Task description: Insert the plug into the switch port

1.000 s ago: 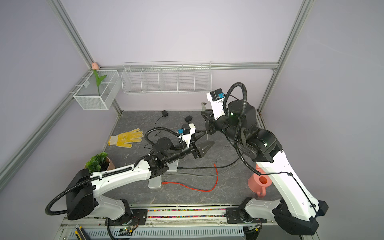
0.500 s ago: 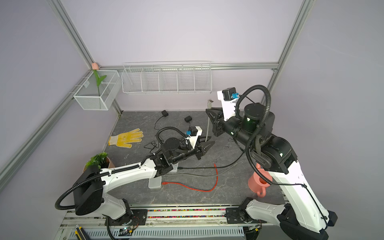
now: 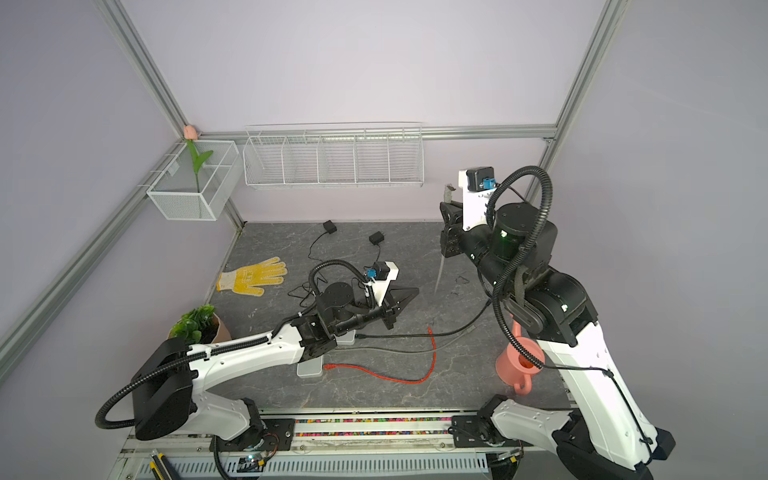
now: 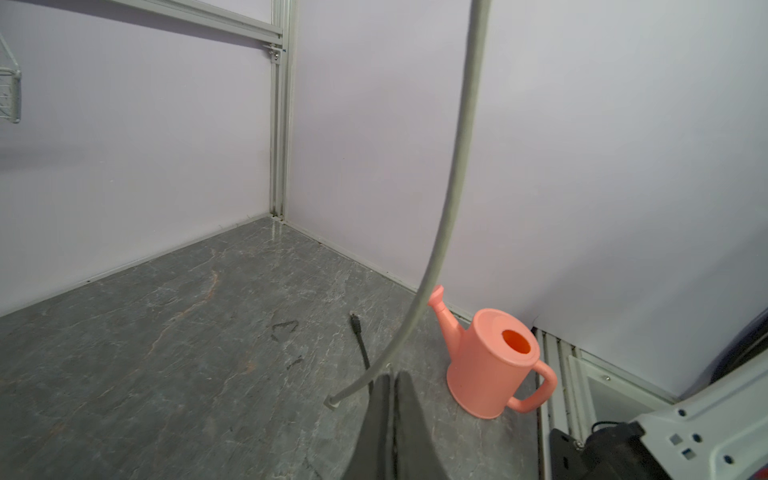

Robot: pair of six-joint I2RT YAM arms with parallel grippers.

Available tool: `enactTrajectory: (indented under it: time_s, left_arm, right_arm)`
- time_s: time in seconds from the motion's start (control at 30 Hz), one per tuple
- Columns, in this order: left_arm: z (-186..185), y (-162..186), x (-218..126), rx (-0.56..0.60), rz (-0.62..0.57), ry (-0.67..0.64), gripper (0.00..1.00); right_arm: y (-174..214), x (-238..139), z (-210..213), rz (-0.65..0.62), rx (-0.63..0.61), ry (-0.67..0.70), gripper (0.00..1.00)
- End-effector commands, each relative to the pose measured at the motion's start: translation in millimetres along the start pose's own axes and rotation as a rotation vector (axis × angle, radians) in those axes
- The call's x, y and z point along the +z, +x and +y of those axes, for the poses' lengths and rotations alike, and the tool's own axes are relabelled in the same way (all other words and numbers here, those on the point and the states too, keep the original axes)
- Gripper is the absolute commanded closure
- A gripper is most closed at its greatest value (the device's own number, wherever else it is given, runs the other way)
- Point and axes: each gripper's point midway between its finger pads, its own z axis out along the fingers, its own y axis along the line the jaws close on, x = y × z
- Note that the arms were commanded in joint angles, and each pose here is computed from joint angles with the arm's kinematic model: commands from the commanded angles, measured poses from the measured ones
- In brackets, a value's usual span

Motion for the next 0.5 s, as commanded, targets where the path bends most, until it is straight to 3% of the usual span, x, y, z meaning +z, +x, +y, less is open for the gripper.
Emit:
enactTrajectory:
  time_s: [0.0, 0.03, 0.13, 0.23, 0.33, 0.47]
  left_arm:
    - [-8.7, -4.8, -8.7, -0.01, 0.001, 0.038, 0.97]
    - [-7.5, -5.1, -9.0, -0.009, 0.0, 0.03, 0.95]
    - [-4.5, -6.8, -10.0, 0.0, -0.012, 0.014, 0.64]
    - [-6.3, -10.7, -10.5, 0.013, -0.021, 0.021, 0.44]
    - [-3.7, -15.2, -7.9, 0.041, -0.03, 0.005, 0.36]
    - [4.7, -23.8, 0.0, 0.09, -0.05, -0.043, 0.32]
  right_arm:
    - [17.9, 17.8, -10.6, 0.041, 0.034, 0.028, 0.93]
    - [21.5, 20.0, -8.5, 0.045, 0.048, 0.007, 0.93]
    - [27.0, 22.0, -9.9, 0.052, 0.059, 0.0, 0.93]
    - [28.8, 21.8, -7.1, 0.058, 0.066, -0.023, 0.93]
    - [29.7, 20.8, 1.7, 0.064, 0.096, -0.075, 0.93]
    - [30.3, 19.5, 21.5, 0.075, 0.156, -0.19, 0.93]
